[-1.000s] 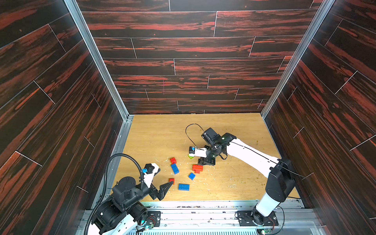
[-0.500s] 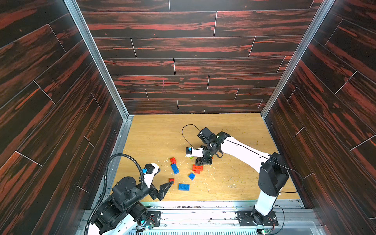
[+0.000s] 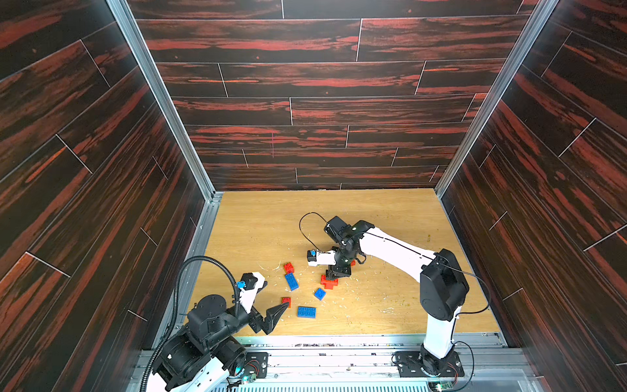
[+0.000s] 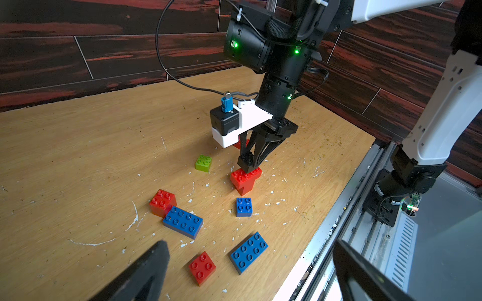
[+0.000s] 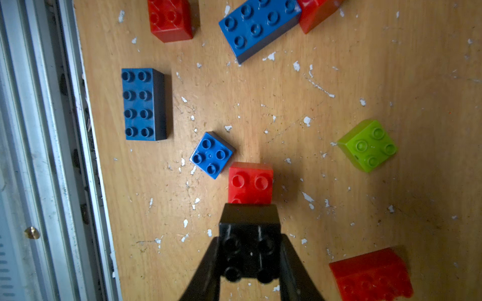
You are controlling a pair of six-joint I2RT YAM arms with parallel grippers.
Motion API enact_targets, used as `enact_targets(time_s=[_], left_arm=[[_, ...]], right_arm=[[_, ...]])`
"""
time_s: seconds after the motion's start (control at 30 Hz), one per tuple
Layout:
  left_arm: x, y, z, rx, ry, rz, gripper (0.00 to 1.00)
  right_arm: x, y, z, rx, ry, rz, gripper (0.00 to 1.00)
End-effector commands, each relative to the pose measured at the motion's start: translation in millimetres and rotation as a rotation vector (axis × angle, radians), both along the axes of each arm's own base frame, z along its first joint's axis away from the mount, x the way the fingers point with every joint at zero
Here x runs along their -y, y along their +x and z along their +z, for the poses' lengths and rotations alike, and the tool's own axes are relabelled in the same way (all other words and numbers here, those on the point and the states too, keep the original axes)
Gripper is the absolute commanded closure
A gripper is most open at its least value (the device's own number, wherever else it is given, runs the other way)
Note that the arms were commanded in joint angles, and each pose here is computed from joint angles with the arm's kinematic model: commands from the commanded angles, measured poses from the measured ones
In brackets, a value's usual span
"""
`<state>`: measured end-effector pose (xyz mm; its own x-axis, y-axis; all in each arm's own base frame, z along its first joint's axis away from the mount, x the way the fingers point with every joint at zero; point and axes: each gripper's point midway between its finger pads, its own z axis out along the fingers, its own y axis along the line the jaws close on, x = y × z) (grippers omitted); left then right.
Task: Assemble the letter f with lego
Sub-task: Assemble the lego brick with the lego brick.
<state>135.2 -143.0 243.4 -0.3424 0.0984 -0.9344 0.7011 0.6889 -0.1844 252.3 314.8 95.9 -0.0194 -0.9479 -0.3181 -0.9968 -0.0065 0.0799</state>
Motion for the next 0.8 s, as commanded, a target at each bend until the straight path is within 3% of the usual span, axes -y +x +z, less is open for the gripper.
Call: enact_targets(time_s=[0.0, 0.77], left_arm=[[0, -1, 1, 0.009, -0.005, 0.001, 0.0], [0, -1, 1, 0.006, -0.005, 0.001, 0.0]], right_arm=[[-2, -2, 0, -0.017, -0.012, 0.007, 0.79], [-4, -2, -14, -0.029, -0.069, -0.014, 0.8]])
